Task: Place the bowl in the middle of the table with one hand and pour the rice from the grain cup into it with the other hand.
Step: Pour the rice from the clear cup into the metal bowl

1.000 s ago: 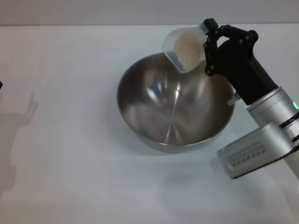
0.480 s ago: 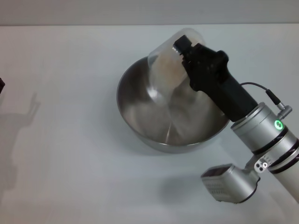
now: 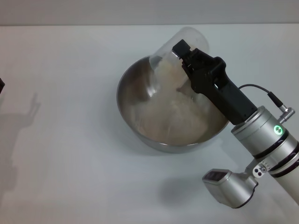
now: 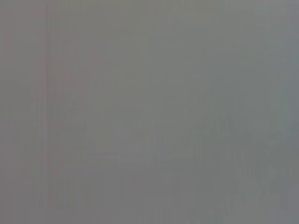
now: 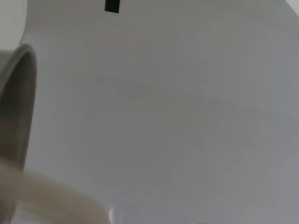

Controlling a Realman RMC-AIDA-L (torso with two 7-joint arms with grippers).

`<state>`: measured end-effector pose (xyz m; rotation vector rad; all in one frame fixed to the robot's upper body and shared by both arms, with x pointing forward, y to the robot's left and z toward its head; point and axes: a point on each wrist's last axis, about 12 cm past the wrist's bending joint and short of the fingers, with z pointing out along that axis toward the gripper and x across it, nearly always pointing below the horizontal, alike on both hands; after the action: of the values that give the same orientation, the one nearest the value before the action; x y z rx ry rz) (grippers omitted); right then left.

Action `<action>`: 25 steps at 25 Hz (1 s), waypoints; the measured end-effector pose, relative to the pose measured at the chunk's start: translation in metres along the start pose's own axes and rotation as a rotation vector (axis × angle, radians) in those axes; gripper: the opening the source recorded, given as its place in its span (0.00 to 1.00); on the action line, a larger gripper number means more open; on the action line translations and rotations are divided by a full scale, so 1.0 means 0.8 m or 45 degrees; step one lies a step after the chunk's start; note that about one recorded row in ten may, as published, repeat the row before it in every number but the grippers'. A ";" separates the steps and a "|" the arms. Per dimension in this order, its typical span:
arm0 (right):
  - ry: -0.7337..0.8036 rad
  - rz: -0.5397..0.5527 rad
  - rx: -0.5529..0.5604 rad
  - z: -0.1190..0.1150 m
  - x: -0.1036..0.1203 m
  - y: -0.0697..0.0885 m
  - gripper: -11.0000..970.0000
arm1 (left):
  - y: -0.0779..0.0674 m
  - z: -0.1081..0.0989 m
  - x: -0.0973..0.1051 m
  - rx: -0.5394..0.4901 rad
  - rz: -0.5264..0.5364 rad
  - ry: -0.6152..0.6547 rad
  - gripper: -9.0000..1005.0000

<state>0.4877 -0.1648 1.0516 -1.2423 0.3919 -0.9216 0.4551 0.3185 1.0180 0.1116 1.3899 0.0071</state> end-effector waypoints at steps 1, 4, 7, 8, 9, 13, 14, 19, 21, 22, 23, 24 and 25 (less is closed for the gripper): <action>0.002 -0.008 -0.002 -0.001 0.000 0.000 0.02 | 0.000 0.000 0.000 0.000 0.000 0.000 0.86; 0.006 -0.025 -0.007 -0.004 -0.001 0.001 0.02 | -0.001 0.000 0.000 0.004 -0.001 -0.001 0.86; 0.013 -0.045 -0.010 -0.006 -0.001 0.001 0.02 | -0.002 0.000 0.000 0.010 -0.002 -0.002 0.86; 0.015 -0.056 -0.013 -0.007 -0.001 0.001 0.02 | -0.002 0.000 0.000 0.013 -0.002 -0.003 0.86; 0.017 -0.069 -0.014 -0.008 -0.001 0.001 0.02 | -0.003 0.000 0.000 0.017 -0.003 -0.004 0.86; 0.023 -0.143 -0.021 -0.010 0.000 0.002 0.02 | -0.003 0.000 -0.001 0.017 -0.003 -0.005 0.86; 0.024 -0.166 -0.023 -0.011 -0.001 0.002 0.02 | -0.003 0.000 -0.001 0.018 -0.003 -0.006 0.86; 0.027 -0.298 -0.035 -0.014 -0.001 0.003 0.02 | -0.006 0.000 -0.002 0.030 -0.009 -0.012 0.86; 0.027 -0.350 -0.040 -0.014 -0.002 0.004 0.02 | -0.007 0.000 -0.001 0.032 -0.009 -0.011 0.86; 0.026 -0.374 -0.041 -0.014 -0.002 0.004 0.02 | -0.007 0.000 -0.001 0.033 -0.010 -0.011 0.86; 0.025 -0.396 -0.041 -0.015 -0.002 0.004 0.02 | -0.007 0.000 -0.002 0.033 -0.010 -0.012 0.86; 0.024 -0.412 -0.042 -0.015 -0.003 0.004 0.02 | -0.007 0.000 -0.002 0.034 -0.010 -0.012 0.86; 0.022 -0.429 -0.044 -0.015 -0.003 0.004 0.02 | -0.007 0.000 -0.002 0.034 -0.010 -0.012 0.86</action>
<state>0.4789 -0.1703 1.0443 -1.3570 0.2151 -1.2165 0.4549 0.3126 1.0189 0.1280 1.3810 -0.0187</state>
